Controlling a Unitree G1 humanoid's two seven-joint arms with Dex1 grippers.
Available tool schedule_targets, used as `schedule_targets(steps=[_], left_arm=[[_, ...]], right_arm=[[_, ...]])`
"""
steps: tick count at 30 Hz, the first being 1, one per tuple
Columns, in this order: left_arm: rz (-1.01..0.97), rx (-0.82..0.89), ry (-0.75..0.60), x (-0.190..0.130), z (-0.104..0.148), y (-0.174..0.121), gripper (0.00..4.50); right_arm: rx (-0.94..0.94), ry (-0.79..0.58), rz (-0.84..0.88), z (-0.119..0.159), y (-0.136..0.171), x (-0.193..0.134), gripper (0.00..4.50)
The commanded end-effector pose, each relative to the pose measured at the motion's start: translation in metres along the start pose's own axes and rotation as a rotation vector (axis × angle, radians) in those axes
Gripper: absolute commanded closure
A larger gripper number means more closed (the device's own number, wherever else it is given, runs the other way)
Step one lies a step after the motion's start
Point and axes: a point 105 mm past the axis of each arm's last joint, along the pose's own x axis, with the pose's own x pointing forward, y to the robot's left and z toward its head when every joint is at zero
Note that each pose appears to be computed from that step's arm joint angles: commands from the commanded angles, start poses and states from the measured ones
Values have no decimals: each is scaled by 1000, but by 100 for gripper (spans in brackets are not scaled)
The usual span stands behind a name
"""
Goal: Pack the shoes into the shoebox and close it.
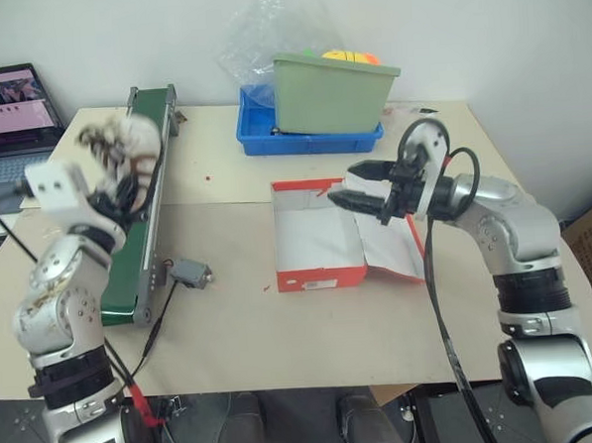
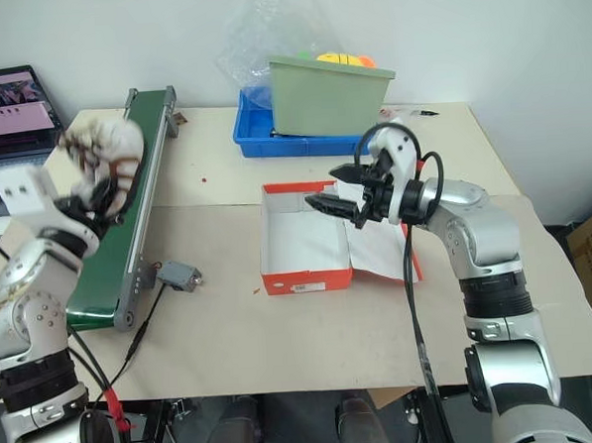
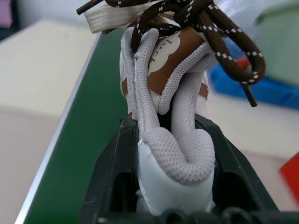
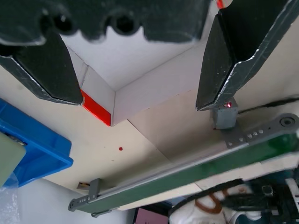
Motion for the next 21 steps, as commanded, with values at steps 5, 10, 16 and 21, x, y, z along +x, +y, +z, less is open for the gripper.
schedule_targets(steps=[5,10,16,21], left_arm=[[-333,173,-284,3,62,-99,301],[-501,58,-344,-6,69,-151,301],[-570,-79,-376,-5,76,-182,301],[-606,-108,-360,-10,70,-195,301]], right_arm=[[276,-255,18,59,-11,-8,0],[438,-308,46,67,-12,-5,0],[457,-342,93,76,-3,-1,0],[445,-372,96,84,-2,-4,0]])
